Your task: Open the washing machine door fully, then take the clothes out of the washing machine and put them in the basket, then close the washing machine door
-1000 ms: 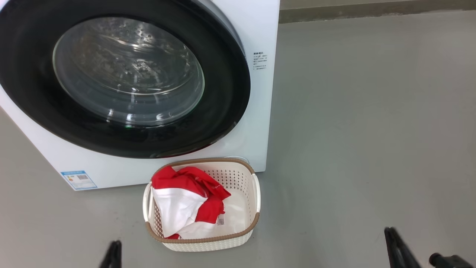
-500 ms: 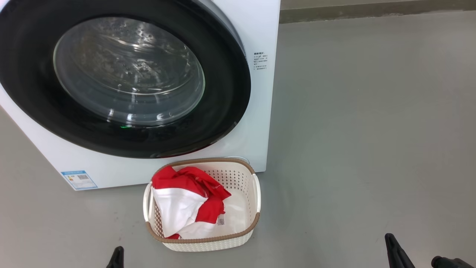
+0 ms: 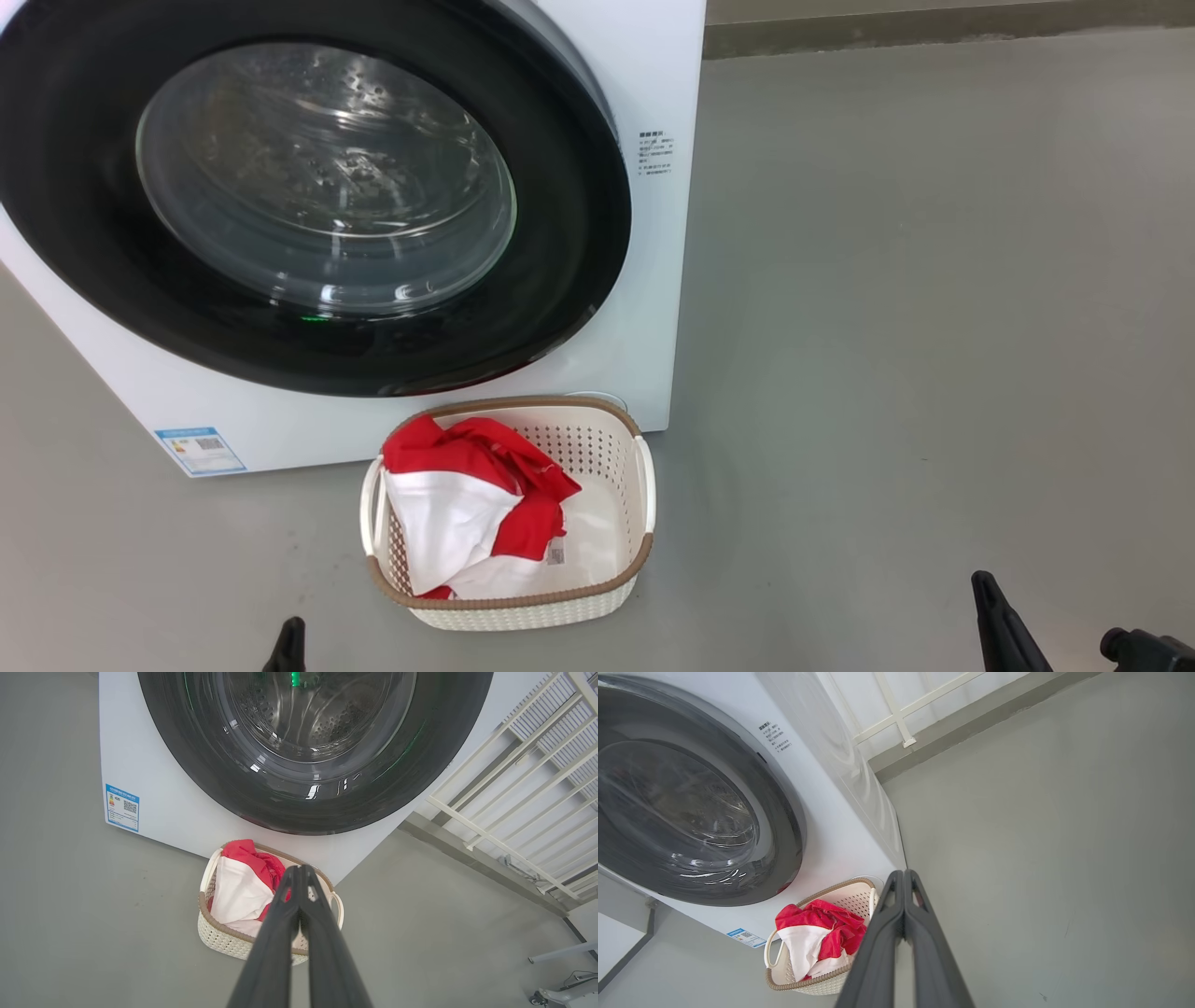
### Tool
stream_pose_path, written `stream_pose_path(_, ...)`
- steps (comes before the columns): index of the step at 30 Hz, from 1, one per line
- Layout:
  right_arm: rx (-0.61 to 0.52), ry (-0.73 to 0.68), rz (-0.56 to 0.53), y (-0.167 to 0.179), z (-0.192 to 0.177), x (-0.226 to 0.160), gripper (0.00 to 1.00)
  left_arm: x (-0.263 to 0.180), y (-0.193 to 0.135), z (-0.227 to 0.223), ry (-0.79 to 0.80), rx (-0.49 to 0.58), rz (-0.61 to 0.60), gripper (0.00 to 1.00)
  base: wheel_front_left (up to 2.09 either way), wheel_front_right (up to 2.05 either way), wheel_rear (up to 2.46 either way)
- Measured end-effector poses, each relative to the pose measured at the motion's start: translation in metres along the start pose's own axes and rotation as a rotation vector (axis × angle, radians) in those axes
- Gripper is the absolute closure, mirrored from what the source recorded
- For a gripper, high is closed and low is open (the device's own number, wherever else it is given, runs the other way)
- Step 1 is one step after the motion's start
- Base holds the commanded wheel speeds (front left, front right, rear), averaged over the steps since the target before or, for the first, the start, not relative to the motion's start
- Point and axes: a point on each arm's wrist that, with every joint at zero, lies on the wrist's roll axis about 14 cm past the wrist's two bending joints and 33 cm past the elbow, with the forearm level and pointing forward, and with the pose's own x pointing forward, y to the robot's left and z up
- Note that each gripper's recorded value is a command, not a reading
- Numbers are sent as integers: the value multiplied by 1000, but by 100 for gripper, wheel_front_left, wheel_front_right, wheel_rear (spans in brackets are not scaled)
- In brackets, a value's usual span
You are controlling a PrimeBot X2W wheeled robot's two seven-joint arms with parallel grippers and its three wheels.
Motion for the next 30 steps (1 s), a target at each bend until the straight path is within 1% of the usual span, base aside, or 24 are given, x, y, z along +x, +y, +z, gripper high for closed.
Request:
stream_pose_path(17,167,5,-10,2,5,7,100,7,-2,4,-1,-167,12,100,0,0,0)
stream_pose_path(30,297,-2,4,8,12,16,100,11,-3,7,3,-292,15,100,0,0,0)
